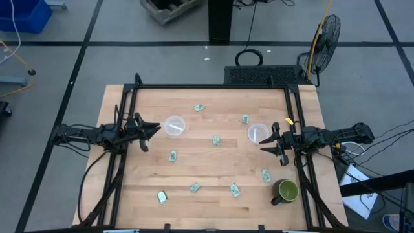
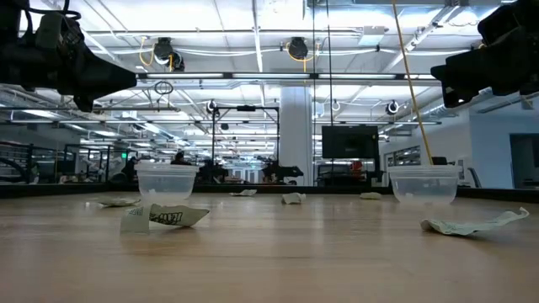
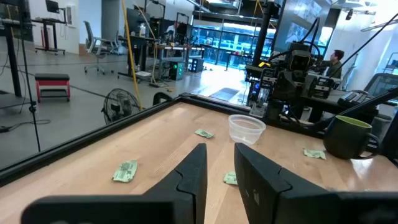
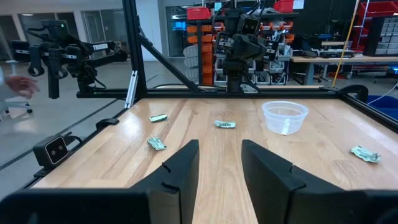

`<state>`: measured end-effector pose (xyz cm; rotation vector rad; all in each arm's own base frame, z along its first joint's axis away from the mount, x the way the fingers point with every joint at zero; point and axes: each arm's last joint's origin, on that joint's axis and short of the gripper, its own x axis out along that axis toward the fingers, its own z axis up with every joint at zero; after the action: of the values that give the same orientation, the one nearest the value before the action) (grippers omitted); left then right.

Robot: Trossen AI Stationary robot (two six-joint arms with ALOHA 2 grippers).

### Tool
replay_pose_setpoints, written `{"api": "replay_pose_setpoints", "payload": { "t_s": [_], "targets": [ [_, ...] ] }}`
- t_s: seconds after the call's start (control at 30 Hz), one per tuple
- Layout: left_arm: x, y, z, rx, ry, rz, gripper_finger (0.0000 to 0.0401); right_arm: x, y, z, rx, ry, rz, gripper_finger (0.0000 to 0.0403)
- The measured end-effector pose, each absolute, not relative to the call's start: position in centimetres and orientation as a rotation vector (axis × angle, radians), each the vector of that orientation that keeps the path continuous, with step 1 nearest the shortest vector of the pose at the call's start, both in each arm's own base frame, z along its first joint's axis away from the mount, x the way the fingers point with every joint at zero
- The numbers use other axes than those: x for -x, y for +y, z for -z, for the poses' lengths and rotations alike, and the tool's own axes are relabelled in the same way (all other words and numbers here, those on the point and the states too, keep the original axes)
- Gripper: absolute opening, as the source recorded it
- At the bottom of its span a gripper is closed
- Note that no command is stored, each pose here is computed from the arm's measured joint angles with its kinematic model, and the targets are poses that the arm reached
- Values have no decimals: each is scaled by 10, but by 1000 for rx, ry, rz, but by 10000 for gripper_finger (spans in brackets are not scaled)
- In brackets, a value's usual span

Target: Pick and place Stevia / Truvia into bins

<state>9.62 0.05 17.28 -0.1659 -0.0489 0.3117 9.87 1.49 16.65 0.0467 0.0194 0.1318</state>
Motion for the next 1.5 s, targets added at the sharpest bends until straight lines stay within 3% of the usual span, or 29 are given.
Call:
{"api": "replay_pose_setpoints", "payload": {
  "t_s": [0.63,0.9,1.23,1.5],
  "targets": [
    [-96,1,-173,168,-54,-322,86,-99,15,-167,-47,14,-132,116],
    [-96,1,-178,302,-123,-311,86,-99,15,-167,-104,13,-131,116],
    [-96,1,-178,304,-124,-320,86,-99,14,-175,-105,-61,-102,116],
    [-96,1,-180,316,-143,-318,86,-97,8,-187,-27,-191,91,116]
  ]
}}
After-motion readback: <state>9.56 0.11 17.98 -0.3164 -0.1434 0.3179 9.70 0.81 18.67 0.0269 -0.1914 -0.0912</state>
